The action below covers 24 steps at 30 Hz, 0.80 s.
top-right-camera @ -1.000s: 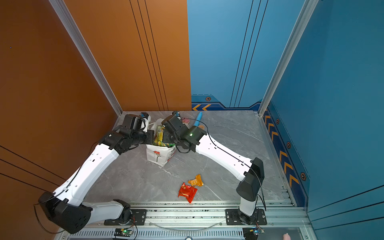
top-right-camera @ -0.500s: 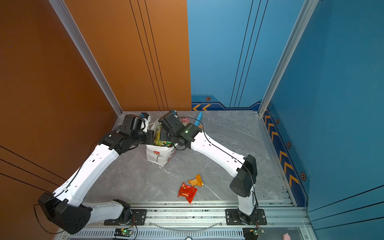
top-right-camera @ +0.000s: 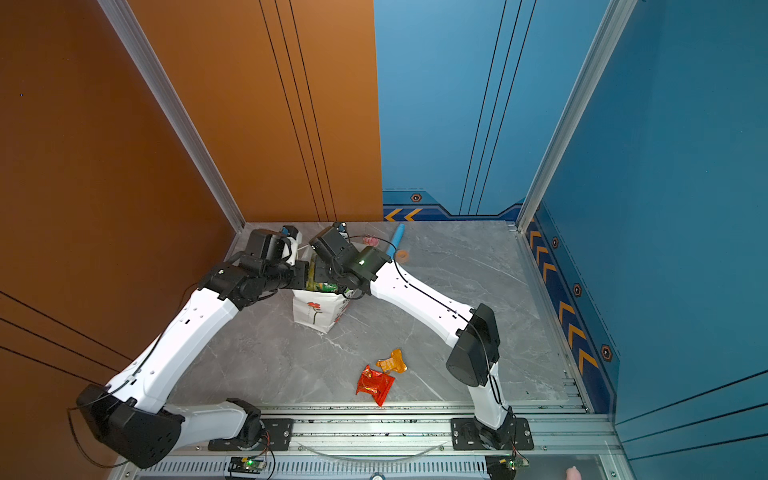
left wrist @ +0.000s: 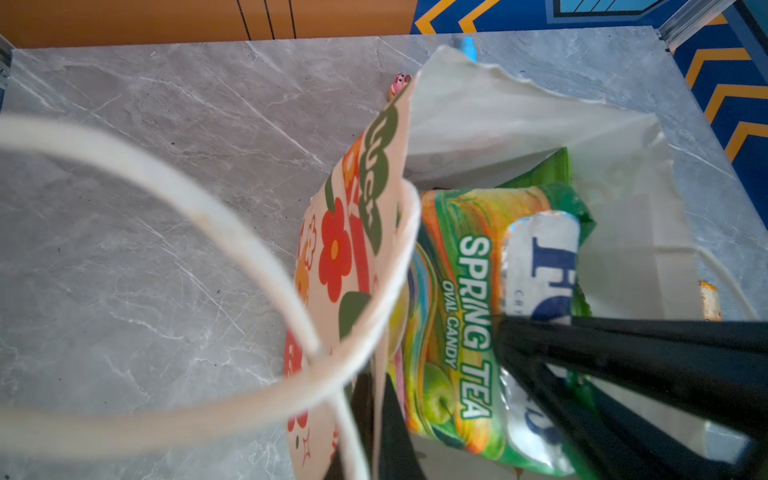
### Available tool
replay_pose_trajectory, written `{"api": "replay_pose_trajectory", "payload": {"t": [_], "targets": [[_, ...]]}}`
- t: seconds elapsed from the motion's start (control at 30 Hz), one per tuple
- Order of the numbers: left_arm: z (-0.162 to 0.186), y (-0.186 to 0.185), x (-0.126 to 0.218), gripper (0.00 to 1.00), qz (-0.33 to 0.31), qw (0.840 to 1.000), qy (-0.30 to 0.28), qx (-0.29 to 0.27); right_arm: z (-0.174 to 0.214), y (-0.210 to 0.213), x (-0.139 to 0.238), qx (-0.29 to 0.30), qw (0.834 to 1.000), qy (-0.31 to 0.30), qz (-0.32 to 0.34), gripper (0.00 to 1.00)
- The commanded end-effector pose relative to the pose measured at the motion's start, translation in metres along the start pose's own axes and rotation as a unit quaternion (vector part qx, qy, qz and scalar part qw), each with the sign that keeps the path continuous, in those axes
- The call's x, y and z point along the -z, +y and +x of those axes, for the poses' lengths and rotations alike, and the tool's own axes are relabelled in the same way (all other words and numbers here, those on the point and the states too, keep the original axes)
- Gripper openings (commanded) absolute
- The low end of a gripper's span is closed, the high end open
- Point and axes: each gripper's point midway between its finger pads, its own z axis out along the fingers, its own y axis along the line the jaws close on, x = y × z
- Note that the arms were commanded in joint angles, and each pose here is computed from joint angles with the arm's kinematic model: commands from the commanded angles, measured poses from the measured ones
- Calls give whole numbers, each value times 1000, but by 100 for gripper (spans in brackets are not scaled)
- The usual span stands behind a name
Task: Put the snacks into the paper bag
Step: 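Lower the green pack into the paper bag and open the right gripper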
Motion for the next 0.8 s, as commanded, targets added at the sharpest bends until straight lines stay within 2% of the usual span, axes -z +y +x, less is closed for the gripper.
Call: {"api": "replay_pose_trajectory", "payload": {"t": [0.0, 0.17, 0.53, 0.77], "targets": [[-20, -16, 16, 0, 31, 998, -50, -17, 0, 6, -7, -4, 1000, 3, -5, 1], [-20, -16, 17, 0, 27, 998, -51, -18, 4, 0, -10, -5, 1000, 9, 3, 4], [-20, -13, 16, 0, 20, 998, -51, -17, -9, -5, 13, 0, 1000, -6, -4, 20], [-20, -12, 15, 0, 16, 998, -50, -17, -15, 0, 37, 6, 1000, -11, -26, 38]]}}
